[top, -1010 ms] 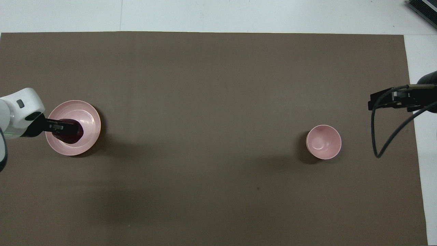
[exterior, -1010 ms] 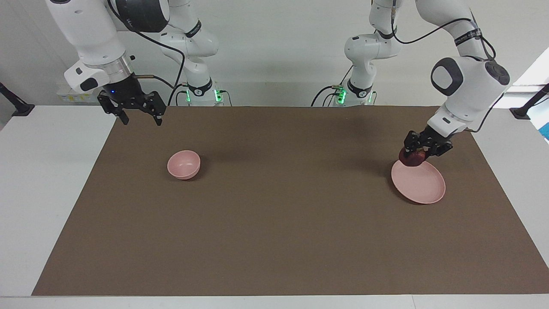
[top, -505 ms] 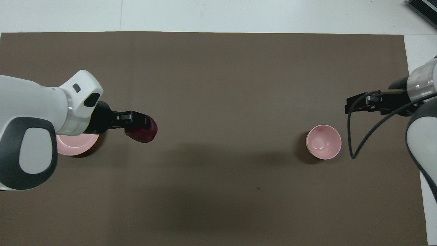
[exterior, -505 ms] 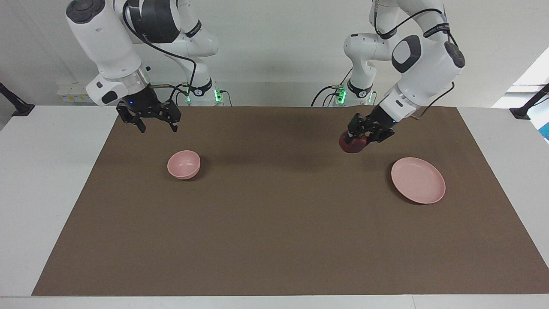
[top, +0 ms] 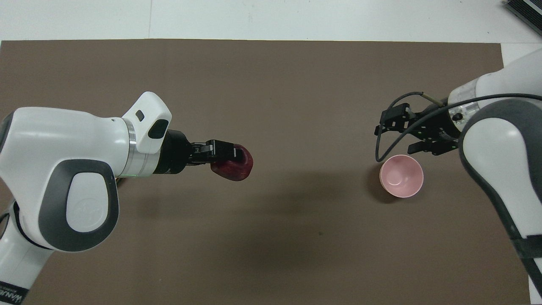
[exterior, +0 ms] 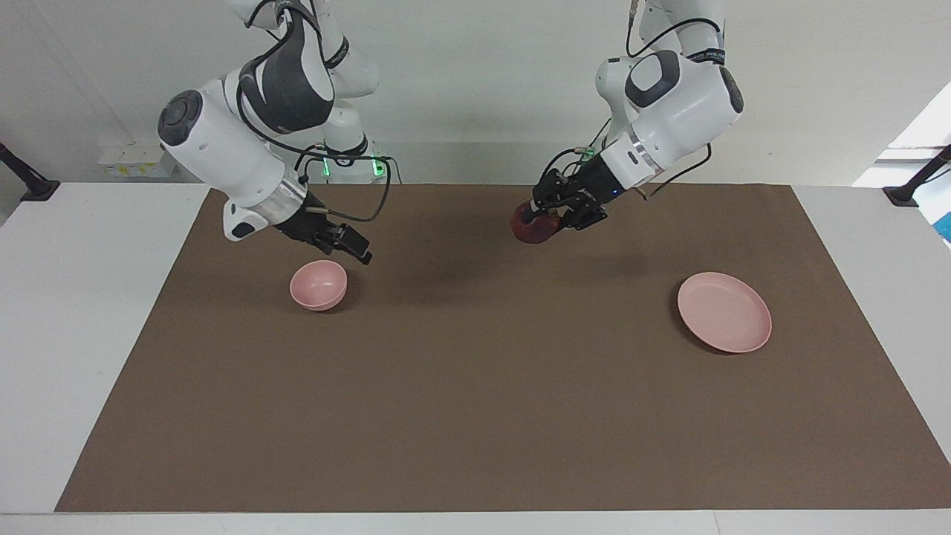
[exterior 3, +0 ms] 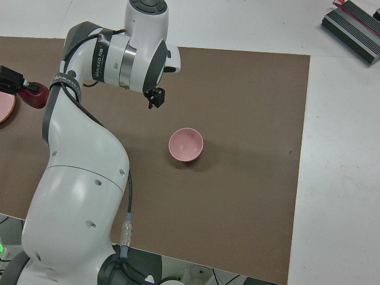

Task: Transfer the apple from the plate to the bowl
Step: 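Lift the apple with the left gripper while the right gripper approaches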

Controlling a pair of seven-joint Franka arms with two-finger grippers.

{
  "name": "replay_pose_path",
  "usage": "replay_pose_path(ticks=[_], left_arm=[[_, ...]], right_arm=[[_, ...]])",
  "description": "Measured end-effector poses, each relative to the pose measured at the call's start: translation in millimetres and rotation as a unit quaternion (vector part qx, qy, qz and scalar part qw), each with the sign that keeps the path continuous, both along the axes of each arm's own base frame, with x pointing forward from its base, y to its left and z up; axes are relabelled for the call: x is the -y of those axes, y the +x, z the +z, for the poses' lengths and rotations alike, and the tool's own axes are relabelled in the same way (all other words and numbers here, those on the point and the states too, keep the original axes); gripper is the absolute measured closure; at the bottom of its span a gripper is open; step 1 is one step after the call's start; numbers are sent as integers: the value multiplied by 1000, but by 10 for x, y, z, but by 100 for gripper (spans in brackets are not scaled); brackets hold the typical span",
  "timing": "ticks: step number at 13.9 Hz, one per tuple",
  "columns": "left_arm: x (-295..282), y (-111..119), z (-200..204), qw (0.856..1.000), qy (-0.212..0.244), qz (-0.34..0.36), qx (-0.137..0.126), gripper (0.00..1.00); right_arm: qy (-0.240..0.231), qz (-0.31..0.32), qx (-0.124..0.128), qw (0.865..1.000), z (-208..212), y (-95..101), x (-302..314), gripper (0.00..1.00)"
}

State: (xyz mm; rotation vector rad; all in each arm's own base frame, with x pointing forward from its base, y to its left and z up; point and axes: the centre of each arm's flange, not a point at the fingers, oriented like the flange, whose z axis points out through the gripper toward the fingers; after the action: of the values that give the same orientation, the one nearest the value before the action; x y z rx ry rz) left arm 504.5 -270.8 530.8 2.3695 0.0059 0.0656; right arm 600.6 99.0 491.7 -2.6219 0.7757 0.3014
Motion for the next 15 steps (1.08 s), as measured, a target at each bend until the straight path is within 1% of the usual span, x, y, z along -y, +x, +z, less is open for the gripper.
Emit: replay_pose_path(ticks=[2,3,5,7,9,11,13,15], left_arm=[[109,-24,27,1000,-7,10,14,38],[138,-34,32,1000,-8,12,16,38],[149,-38,34,1000,-9,17,14,38],[149,-39,39,1000,-10,21,11,38],[149,-40,41,1000,-10,23,9,38],[154,-43,40,1000,-10,23,8,38],[160,-49,44,1000,-10,24,6,38],[161,-55,45,1000,-10,26,5,38]], right_arm=[[37,-72,-35,996,-111,48,-314,0],[58,-107,-56,991,-137,55,-478,0],[100,-168,-96,976,-166,67,-713,0],[132,-220,-130,958,-158,80,-869,0],[153,-252,-153,943,-119,63,-1048,0],[165,-270,-170,933,-84,4,-1311,0],[172,-275,-184,928,-59,-67,-1542,0],[181,-279,-191,924,-38,-102,-1662,0]])
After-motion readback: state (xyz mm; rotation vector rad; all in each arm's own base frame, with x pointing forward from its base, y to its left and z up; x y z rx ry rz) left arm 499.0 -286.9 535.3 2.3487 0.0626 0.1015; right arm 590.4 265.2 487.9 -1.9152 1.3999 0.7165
